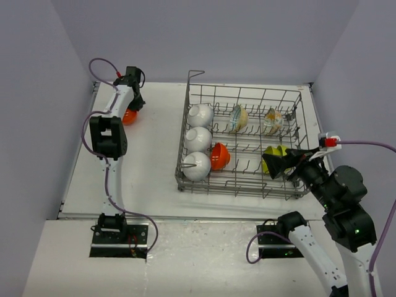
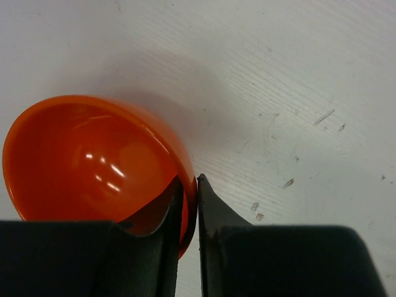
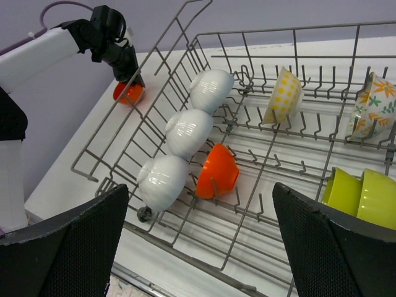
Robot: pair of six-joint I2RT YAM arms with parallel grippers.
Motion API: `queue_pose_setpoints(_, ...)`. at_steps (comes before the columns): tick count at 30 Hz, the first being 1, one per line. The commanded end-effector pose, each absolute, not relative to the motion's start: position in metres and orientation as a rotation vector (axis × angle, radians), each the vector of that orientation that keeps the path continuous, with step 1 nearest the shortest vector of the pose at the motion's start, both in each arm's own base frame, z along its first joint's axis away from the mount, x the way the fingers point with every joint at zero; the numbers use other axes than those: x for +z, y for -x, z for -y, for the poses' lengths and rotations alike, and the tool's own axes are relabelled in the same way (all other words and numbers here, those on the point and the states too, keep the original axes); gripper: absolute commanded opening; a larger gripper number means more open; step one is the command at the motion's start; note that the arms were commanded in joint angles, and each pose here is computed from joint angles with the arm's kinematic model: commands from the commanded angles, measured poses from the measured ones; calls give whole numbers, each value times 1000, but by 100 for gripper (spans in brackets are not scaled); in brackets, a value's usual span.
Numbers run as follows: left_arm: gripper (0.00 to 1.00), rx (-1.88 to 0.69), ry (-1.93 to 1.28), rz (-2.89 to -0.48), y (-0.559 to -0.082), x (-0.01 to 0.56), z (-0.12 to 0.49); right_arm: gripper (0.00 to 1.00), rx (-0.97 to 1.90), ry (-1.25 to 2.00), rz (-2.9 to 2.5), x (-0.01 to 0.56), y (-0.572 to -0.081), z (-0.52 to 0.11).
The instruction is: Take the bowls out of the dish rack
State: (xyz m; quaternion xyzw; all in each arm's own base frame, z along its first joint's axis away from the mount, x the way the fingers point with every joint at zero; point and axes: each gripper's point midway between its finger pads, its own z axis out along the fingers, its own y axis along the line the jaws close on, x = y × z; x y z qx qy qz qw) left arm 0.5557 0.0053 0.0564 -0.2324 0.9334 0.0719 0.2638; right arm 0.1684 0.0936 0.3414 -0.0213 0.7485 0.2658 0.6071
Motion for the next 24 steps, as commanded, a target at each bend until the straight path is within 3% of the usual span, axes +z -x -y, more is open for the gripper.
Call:
queue_pose_setpoints(1,15,181,603,-2482,-565,78,-8,99,638,88,-1657,361,-165,-97)
queue_pose_setpoints(3,16,184,597,-2496,-562,75,-8,99,644,91,-1662,361,-166,-99)
queue_pose_setpoints(4,24,178,595,-2485,-561,83,-7,99,645,92,-1665,360,-167,-99)
queue_pose_setpoints(6,67,178,598,-2470,-558,90,-8,99,642,86,-1673,358,-170,-100)
queue_pose_setpoints(12,100,53,558,-2234,-549,220,6,99,670,71,-1731,349,-186,-109)
queue_pose_setpoints(16,100,-121,381,-1984,-510,357,67,99,678,60,-1722,349,-190,-111)
queue_pose_setpoints(18,100,-301,208,-1920,-479,403,136,99,671,49,-1720,349,-191,-109)
queue_pose_setpoints(21,100,-499,5,-1850,-422,443,237,99,646,5,-1704,352,-193,-102)
queue_pose_setpoints(24,100,-588,-172,-1856,-365,431,322,99,636,-50,-1676,355,-191,-95)
